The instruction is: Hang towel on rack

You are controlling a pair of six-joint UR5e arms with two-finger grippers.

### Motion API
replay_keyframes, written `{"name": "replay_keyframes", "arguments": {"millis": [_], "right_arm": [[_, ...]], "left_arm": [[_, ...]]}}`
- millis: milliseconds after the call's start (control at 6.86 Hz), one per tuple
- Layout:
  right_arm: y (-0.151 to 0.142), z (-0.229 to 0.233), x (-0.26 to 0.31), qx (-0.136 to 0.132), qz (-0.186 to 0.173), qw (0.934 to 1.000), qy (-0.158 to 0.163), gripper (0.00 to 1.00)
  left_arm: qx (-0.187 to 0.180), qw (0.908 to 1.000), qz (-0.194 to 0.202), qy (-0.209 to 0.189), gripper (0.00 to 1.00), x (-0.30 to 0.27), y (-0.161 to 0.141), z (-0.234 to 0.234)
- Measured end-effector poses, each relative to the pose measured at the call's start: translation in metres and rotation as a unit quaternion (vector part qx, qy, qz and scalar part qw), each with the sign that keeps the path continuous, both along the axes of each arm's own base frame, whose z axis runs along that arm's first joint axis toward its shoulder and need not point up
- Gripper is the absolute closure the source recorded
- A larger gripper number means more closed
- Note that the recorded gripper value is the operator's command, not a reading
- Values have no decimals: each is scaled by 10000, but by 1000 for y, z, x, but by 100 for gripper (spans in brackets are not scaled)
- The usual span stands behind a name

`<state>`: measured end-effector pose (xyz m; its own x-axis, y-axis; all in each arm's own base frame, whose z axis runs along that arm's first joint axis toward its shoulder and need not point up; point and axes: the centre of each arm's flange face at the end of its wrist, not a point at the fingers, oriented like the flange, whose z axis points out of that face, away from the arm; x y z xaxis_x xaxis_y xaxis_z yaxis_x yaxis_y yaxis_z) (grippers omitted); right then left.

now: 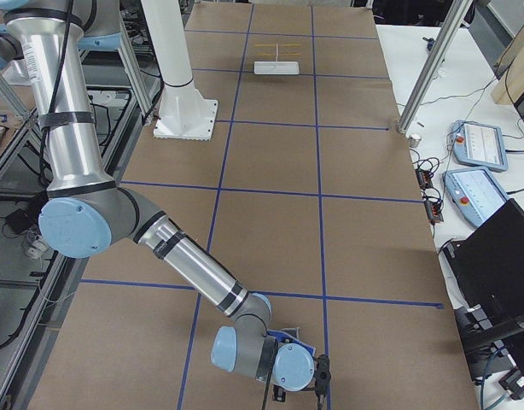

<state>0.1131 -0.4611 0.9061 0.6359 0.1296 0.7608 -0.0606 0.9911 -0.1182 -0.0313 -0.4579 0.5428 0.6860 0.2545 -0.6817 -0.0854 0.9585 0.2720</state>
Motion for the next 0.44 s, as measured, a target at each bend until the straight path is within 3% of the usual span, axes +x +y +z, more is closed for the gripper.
{"name": "replay_keyframes", "arguments": {"millis": [437], "right_arm": [[4, 5, -5, -67, -21, 9999, -105, 12]], "left_arm": [[3, 10000, 6, 0, 2, 0, 0, 0]]}}
